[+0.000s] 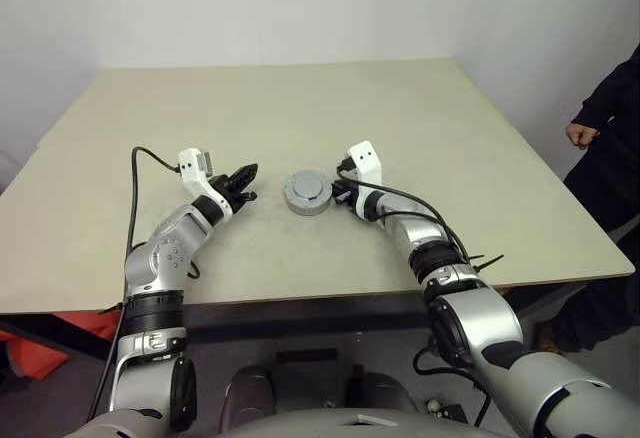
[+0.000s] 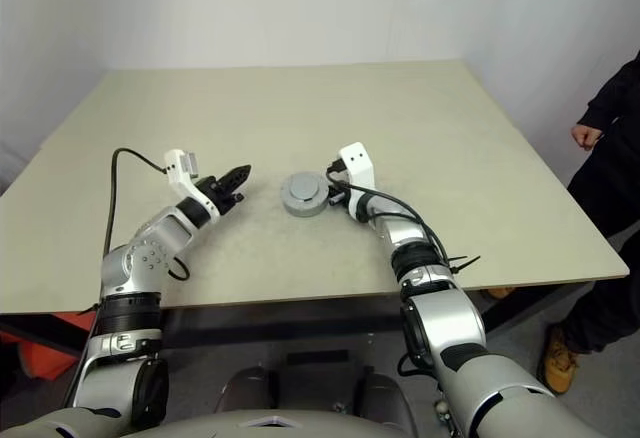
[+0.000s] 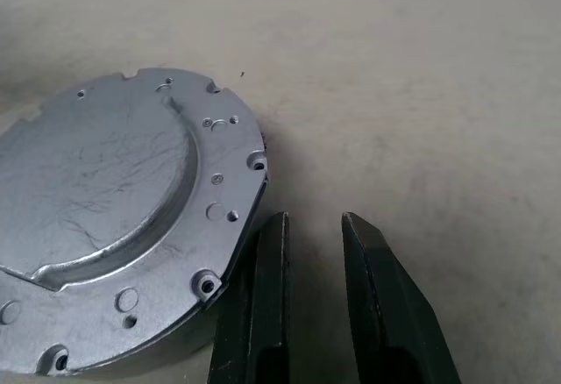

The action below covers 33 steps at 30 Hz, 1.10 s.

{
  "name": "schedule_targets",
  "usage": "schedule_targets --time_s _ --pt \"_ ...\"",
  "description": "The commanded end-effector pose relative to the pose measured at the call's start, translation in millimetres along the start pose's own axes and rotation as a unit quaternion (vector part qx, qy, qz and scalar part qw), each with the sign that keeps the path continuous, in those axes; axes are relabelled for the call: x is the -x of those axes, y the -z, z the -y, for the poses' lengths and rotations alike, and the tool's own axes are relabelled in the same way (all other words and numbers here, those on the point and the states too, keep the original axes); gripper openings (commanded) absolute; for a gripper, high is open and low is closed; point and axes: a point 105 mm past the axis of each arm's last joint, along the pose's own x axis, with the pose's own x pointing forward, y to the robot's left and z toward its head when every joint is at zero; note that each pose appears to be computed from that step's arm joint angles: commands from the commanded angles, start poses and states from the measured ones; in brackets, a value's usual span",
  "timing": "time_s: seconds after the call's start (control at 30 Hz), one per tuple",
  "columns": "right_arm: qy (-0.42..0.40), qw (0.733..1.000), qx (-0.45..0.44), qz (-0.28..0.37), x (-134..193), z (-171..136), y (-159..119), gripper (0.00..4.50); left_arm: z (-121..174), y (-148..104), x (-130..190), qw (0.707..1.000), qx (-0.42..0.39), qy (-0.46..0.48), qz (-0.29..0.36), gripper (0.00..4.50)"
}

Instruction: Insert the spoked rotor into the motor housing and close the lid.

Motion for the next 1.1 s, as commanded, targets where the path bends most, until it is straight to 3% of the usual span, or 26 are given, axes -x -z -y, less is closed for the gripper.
schedule_targets --time_s 0.03,0.3,0.57,0.87,1.03,1.1 --pt "0.025 0.998 0.036 0.049 2.0 10.3 -34.1 1.01 13.9 -17.7 -3.4 0.999 -0.02 0.029 0.026 0.0" --pt "0.123 0.987 0.058 0.081 16.1 51.2 -62.8 1.01 20.8 -14.2 -6.9 0.998 -0.026 0.05 0.017 0.0" --pt "0.104 0.989 0.048 0.098 19.6 47.1 -76.3 1.01 42.7 18.3 -33.7 0.992 -0.044 0.099 -0.068 0.0" --pt "0.108 0.987 0.042 0.112 30.5 49.6 -83.1 1.01 34.7 54.2 -58.7 0.986 -0.035 0.077 -0.141 0.0" --pt "0.104 0.989 0.003 0.108 37.0 51.8 -81.3 1.01 31.0 64.2 -57.8 0.985 -0.038 0.068 -0.154 0.0" --pt "0.086 0.989 -0.052 0.107 40.4 50.4 -83.1 1.01 31.5 65.1 -57.6 0.985 -0.037 0.069 -0.154 0.0"
